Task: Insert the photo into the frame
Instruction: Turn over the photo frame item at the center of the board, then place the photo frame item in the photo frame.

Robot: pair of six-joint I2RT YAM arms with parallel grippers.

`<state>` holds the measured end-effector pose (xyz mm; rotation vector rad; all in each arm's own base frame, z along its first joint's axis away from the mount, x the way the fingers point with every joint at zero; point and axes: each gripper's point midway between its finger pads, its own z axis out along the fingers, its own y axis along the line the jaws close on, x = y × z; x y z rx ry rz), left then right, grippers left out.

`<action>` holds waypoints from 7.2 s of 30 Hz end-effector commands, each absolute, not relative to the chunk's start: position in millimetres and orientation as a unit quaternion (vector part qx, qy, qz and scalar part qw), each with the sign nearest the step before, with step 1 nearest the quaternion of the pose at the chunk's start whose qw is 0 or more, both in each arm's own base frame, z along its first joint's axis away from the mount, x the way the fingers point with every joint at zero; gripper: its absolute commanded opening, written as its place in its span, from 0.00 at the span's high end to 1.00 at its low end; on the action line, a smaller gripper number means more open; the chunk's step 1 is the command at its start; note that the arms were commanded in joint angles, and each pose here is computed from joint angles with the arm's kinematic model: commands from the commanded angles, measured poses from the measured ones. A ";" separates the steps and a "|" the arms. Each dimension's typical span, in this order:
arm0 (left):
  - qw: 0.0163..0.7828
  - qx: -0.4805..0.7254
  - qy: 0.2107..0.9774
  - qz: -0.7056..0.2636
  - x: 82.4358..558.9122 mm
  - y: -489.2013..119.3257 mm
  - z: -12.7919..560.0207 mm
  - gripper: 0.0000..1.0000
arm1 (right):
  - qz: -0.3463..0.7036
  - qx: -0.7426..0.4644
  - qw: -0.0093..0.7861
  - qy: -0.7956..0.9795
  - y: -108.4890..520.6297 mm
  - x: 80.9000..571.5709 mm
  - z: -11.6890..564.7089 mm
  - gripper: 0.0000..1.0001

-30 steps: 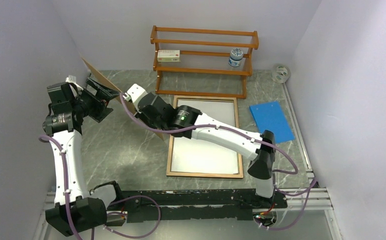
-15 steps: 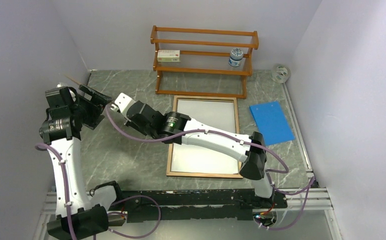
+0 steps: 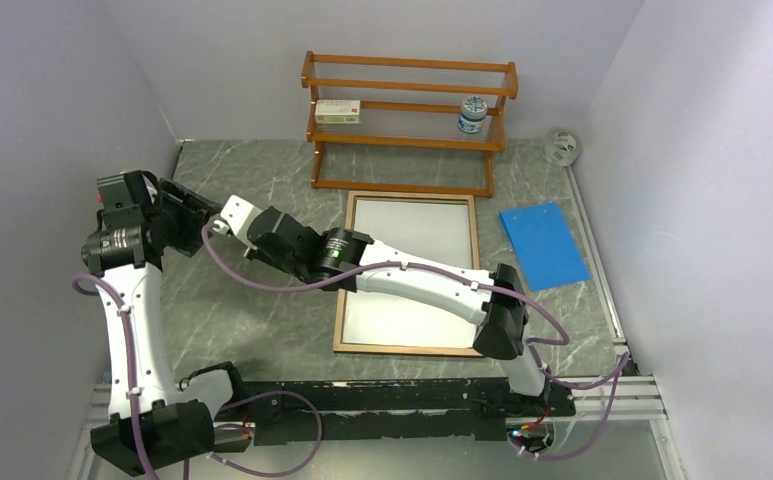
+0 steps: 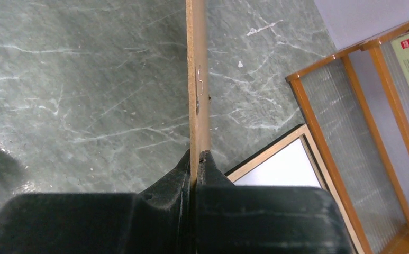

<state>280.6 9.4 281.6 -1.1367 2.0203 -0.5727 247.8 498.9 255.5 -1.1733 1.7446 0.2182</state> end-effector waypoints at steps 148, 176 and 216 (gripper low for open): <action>0.132 -0.092 0.937 -0.309 351.2 -196.3 56.5 0.42 | 0.501 0.087 0.283 0.813 127.8 300.5 196.8 1.00; 0.101 -0.086 0.942 -0.307 360.3 -202.1 27.0 0.57 | 0.528 0.075 0.249 0.808 146.2 352.0 176.6 1.00; 0.082 -0.094 0.942 -0.311 357.8 -207.7 10.4 0.59 | 0.499 0.103 0.248 0.824 147.2 345.2 155.5 1.00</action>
